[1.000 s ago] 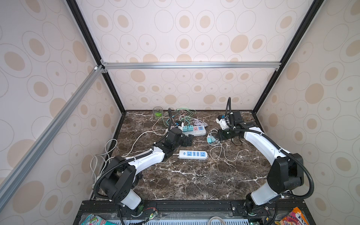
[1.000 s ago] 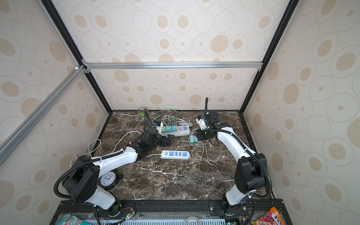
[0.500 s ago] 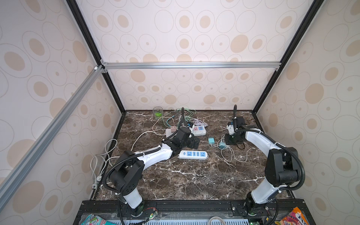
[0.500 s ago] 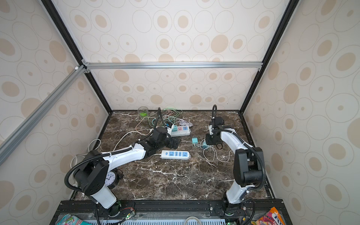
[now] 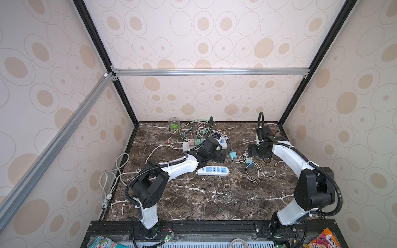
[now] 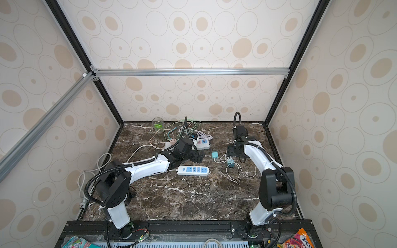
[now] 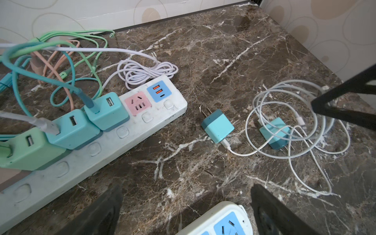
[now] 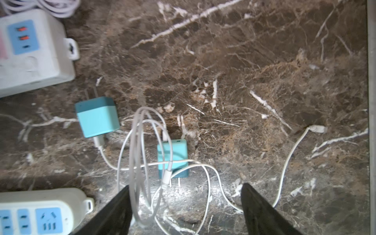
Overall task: Insert plugs into power strip
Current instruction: Pick up the plug from the middle-right of the table.
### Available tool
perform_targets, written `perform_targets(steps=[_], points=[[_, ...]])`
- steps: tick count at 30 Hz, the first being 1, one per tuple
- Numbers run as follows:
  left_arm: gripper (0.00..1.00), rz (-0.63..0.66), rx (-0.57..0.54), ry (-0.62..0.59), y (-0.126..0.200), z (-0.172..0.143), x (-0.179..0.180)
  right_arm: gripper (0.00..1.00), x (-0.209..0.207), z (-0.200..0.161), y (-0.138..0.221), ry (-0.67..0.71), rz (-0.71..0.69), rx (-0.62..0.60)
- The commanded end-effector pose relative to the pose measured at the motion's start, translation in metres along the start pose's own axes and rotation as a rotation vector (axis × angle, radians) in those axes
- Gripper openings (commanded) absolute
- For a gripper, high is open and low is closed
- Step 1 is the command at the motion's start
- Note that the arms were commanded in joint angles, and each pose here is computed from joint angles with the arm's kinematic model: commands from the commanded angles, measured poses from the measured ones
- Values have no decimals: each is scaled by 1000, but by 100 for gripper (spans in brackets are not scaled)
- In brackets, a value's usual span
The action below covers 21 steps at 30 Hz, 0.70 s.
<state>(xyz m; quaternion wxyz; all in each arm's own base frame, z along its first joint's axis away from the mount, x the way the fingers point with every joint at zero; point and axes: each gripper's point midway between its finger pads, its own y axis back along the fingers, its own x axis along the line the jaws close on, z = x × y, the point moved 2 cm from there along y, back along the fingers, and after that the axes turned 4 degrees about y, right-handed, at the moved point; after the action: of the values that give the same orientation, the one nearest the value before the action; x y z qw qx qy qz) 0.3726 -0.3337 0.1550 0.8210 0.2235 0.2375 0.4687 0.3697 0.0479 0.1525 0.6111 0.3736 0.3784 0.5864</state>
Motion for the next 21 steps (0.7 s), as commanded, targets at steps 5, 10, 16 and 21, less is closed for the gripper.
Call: perform_targets(steps=[5,10,16,21], points=[[98,94,-64,53,16,14,13,82,72,14,18,62,305,-85],[98,135,-58,66,18,10,22,81,74,12,1,-1,152,-53],[98,157,-46,76,18,5,28,75,92,9,-4,-1,245,-40],[98,159,-43,84,16,5,29,76,53,1,-21,-45,-56,0]])
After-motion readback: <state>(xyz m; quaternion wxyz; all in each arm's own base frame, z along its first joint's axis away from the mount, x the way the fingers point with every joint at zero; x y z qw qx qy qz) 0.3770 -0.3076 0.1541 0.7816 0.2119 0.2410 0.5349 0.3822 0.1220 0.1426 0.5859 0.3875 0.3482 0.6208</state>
